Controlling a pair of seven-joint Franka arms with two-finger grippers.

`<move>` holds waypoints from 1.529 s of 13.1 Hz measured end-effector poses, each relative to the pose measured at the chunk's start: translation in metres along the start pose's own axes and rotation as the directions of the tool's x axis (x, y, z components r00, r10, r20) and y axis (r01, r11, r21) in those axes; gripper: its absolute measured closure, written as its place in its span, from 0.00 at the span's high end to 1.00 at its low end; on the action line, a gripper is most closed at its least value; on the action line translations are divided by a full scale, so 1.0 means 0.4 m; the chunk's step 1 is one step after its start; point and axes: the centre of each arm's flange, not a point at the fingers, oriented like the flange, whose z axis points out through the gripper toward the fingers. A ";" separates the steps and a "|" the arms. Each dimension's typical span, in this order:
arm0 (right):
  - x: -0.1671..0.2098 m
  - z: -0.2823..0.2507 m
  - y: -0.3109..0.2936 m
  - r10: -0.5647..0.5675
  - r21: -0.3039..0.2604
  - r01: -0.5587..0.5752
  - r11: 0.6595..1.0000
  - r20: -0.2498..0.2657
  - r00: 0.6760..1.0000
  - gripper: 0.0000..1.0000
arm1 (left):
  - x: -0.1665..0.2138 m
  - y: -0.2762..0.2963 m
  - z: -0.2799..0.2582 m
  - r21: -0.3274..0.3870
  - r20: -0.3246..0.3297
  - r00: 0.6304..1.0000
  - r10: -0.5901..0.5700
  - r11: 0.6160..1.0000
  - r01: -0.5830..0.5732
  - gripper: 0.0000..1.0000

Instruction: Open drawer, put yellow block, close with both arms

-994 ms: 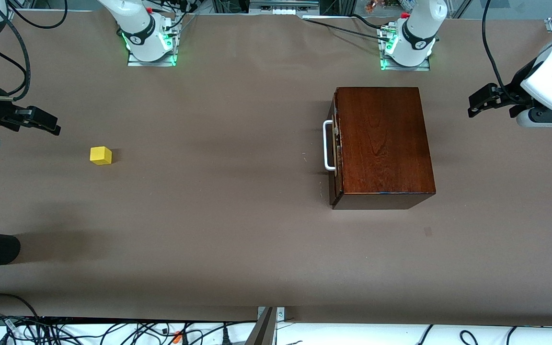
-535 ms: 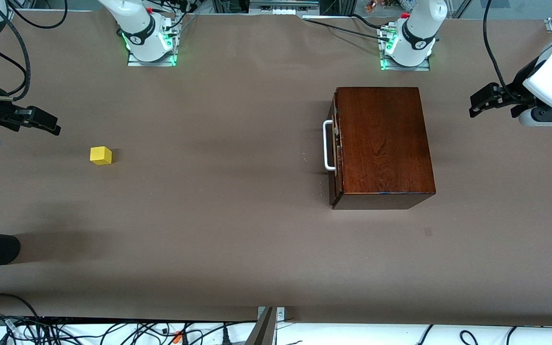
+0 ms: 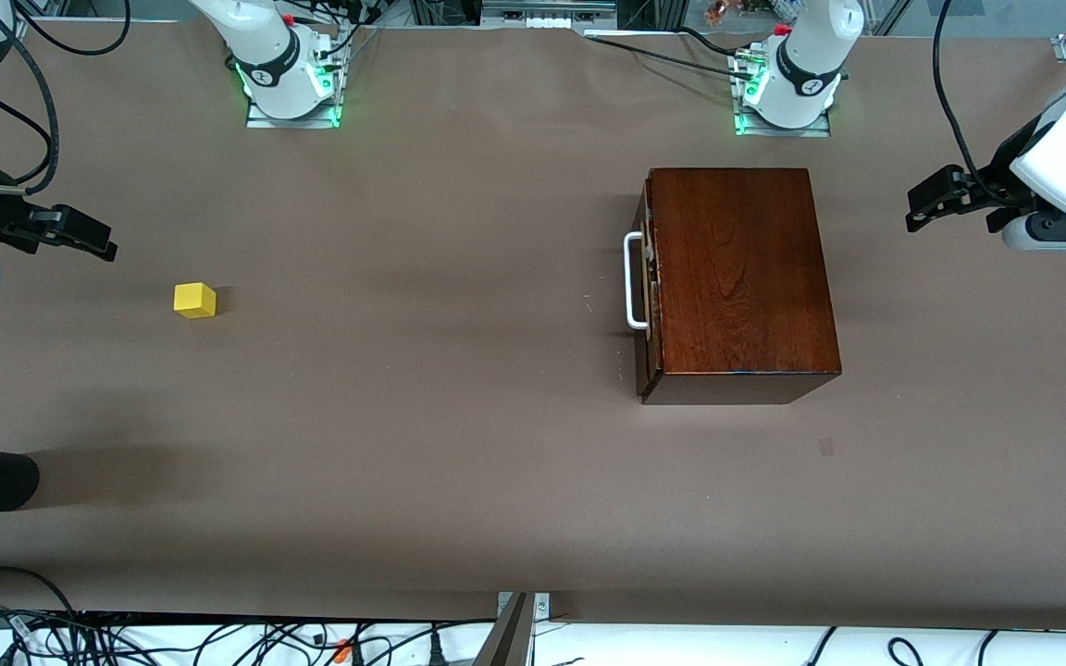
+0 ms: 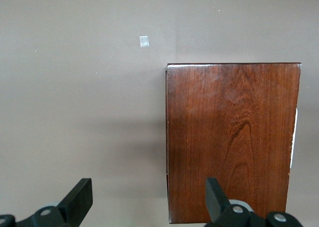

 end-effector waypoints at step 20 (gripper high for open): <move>-0.002 -0.004 0.001 0.001 0.000 -0.001 1.000 -0.002 1.000 1.00 | 0.032 0.763 0.458 -0.100 0.194 0.907 0.373 0.928 -0.360 1.00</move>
